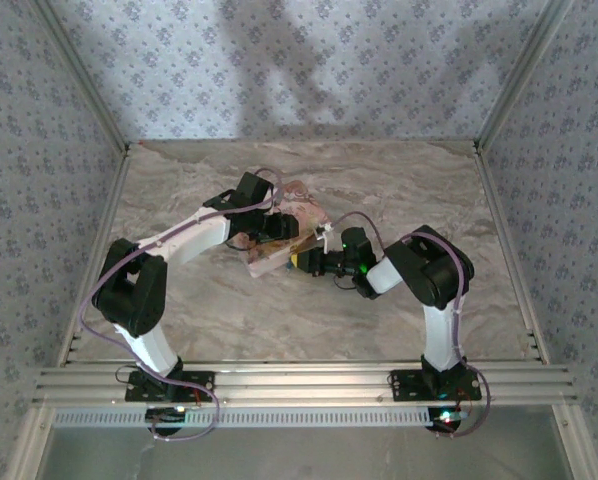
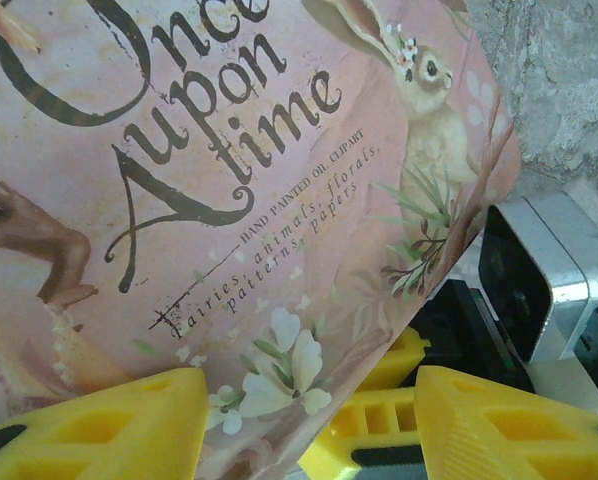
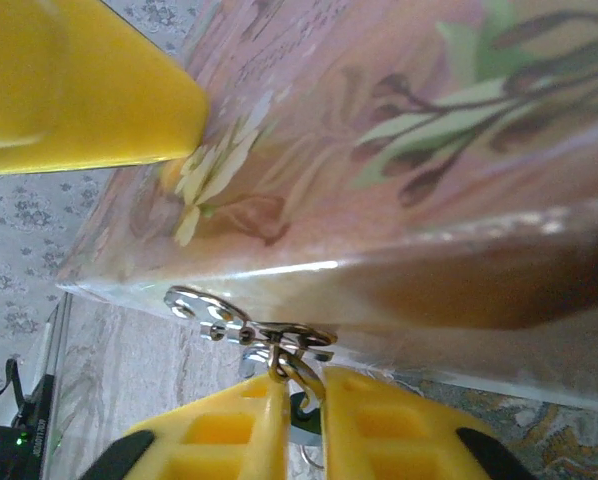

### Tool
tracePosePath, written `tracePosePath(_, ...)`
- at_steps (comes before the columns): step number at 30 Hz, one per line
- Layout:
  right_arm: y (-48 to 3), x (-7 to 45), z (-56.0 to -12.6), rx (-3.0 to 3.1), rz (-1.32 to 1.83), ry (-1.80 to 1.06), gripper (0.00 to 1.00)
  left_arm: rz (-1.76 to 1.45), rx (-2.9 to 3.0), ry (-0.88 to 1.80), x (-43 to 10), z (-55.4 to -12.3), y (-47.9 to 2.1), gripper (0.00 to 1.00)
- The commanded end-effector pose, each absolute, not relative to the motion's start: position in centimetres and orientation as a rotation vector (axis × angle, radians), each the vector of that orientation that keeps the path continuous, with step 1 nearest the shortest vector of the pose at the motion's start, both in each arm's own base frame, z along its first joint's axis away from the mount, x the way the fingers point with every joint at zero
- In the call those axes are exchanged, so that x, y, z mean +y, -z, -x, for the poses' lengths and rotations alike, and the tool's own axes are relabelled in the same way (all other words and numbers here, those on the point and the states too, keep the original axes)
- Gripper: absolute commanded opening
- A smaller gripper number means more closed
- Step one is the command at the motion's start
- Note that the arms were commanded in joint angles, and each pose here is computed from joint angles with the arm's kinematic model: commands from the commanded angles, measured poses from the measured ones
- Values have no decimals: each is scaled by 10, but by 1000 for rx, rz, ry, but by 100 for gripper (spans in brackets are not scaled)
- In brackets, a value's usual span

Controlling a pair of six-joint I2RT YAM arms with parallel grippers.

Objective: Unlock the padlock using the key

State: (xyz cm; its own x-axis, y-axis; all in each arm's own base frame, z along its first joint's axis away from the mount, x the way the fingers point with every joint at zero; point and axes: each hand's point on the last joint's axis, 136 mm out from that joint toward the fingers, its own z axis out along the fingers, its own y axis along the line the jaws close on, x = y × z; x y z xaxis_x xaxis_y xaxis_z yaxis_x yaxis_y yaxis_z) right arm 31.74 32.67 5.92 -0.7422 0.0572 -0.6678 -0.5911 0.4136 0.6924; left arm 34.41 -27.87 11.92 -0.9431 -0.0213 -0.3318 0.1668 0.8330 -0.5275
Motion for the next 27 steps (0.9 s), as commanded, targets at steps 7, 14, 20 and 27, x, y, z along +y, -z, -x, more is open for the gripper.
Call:
tracePosePath(7, -65, 328, -323, 2031, 406, -1392, 3, -102, 2723, 805, -277, -337, -105, 58)
tracePosePath(14, -66, 319, -328, 2026, 327, -1393, 0, -90, 2731, 799, -274, -333, -101, 58)
tracePosePath(20, -71, 311, -333, 2008, 255, -1404, 0, -89, 2741, 795, -272, -329, -95, 58)
tracePosePath(27, -77, 306, -336, 1997, 218, -1409, 0, -94, 2754, 793, -270, -325, -88, 58)
